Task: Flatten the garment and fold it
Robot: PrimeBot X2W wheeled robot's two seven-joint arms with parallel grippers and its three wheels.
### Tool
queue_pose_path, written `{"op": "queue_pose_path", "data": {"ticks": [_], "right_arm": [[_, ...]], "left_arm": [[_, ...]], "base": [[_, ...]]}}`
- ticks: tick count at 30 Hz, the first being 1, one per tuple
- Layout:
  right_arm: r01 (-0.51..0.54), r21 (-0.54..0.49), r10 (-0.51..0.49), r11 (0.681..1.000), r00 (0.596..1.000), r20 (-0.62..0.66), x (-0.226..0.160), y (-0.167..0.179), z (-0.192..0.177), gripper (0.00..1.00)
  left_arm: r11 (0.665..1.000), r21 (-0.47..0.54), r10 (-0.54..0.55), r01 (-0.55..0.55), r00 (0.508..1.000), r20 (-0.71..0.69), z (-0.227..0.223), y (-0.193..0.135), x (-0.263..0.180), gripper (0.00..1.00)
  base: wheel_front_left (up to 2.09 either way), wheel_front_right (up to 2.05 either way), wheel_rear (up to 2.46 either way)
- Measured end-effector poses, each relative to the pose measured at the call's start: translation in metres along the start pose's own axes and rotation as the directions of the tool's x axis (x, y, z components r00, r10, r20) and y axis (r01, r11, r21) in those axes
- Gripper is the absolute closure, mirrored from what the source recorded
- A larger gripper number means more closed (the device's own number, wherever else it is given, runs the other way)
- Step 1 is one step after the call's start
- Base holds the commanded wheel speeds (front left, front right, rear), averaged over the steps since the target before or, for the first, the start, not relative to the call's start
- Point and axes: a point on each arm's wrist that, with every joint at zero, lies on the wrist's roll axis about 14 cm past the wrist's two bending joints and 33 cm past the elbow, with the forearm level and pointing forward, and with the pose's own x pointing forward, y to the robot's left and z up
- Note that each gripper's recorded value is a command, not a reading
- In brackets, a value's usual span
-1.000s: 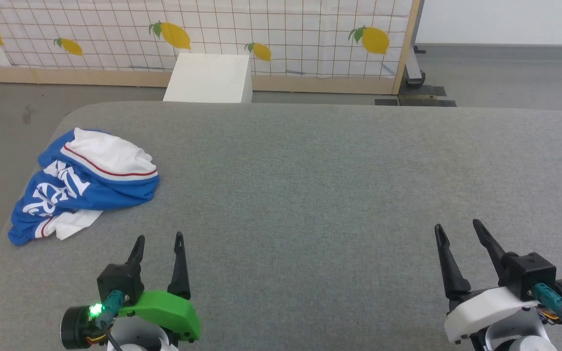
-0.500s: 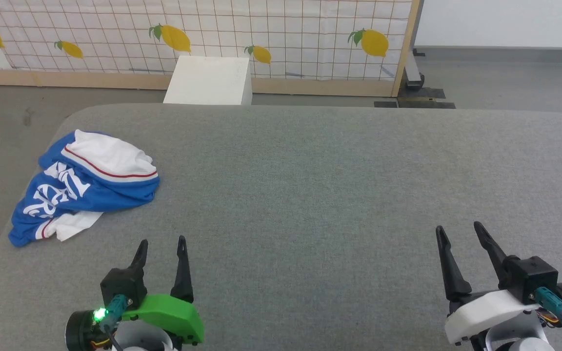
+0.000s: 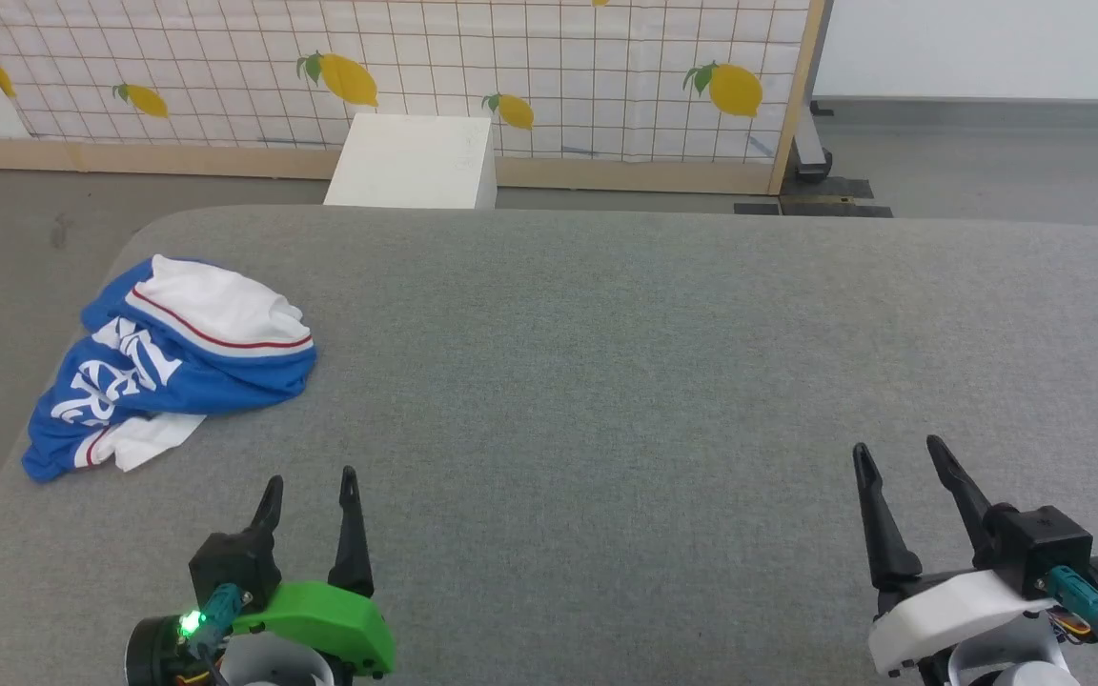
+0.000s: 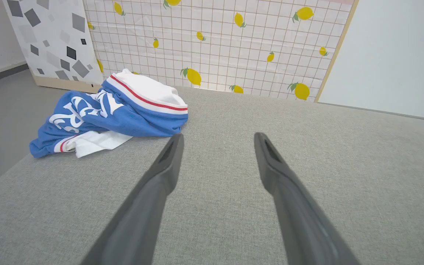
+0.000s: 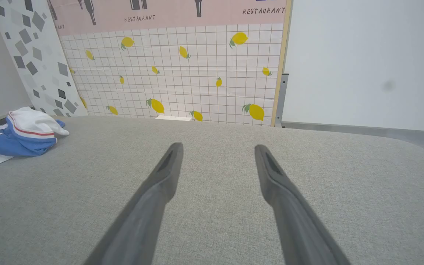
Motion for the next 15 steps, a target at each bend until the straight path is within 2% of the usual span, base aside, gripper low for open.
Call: {"op": "queue_pose_path", "data": {"ticks": [15], "right_arm": [[0.005, 0.011, -0.005, 1.000, 1.000, 0.027, 0.0020, -0.0014, 0.0031, 0.00]], "left_arm": [[1.000, -0.025, 0.010, -0.010, 1.000, -0.004, -0.0048, 0.0009, -0.0023, 0.00]], "base": [[0.00, 0.00, 0.00]]}}
